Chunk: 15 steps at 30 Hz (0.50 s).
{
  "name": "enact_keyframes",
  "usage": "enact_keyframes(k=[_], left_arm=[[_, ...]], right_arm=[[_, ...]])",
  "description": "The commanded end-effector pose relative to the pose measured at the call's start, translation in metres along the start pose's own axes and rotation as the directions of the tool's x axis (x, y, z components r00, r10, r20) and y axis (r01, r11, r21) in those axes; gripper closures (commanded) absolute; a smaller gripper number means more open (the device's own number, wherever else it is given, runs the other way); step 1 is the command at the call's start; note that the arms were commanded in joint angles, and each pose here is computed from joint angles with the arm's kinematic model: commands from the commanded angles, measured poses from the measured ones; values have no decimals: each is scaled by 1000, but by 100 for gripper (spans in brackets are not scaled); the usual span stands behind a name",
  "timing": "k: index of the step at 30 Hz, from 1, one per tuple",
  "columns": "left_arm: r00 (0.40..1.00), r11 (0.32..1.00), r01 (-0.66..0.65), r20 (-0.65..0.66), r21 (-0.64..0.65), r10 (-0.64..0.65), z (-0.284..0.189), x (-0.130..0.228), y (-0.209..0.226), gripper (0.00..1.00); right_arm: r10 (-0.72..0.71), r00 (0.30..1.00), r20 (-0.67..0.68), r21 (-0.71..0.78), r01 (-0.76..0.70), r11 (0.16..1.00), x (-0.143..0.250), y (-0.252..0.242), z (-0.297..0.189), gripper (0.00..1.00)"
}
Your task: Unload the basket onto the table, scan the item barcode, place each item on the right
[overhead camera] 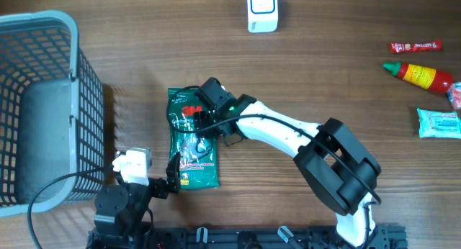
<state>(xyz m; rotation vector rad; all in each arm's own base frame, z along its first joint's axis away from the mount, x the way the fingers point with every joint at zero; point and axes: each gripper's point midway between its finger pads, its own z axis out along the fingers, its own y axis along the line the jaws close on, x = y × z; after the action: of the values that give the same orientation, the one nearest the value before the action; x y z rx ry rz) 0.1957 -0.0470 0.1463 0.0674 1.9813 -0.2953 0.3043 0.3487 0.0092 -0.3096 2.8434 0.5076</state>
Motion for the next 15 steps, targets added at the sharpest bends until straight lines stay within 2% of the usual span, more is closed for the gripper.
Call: enact_keyframes(k=[1, 2, 4, 6, 9, 10, 13, 15], left_arm=[[1000, 1000, -22, 8, 19, 21, 0, -1, -3, 0], [1000, 1000, -22, 8, 19, 21, 0, -1, -3, 0], [1000, 1000, -22, 8, 19, 21, 0, -1, -3, 0], [1000, 1000, -22, 8, 19, 21, 0, -1, -3, 0], [1000, 1000, -22, 8, 19, 21, 0, -1, -3, 0], [1000, 1000, -22, 8, 19, 21, 0, -1, -3, 0], [1000, 1000, -22, 8, 19, 21, 0, -1, -3, 0], [1000, 1000, -22, 9, 19, 22, -1, -1, -3, 0]], right_arm=[[113, 993, -42, 86, -109, 990, 14, -21, 16, 91], [129, 990, -47, 92, -125, 988, 16, -22, 16, 95], [139, 989, -56, 102, -133, 986, 19, -25, 16, 95], [212, 975, -66, 149, -200, 968, 17, -41, 10, 95], [273, 961, -38, 309, -249, 918, 8, -84, -10, 95], [282, 959, 5, 405, -260, 877, -1, -111, -24, 95], [232, 971, 59, 560, -225, 797, -22, -163, -54, 95], [135, 991, 3, 565, -113, 817, -37, -174, -65, 95]])
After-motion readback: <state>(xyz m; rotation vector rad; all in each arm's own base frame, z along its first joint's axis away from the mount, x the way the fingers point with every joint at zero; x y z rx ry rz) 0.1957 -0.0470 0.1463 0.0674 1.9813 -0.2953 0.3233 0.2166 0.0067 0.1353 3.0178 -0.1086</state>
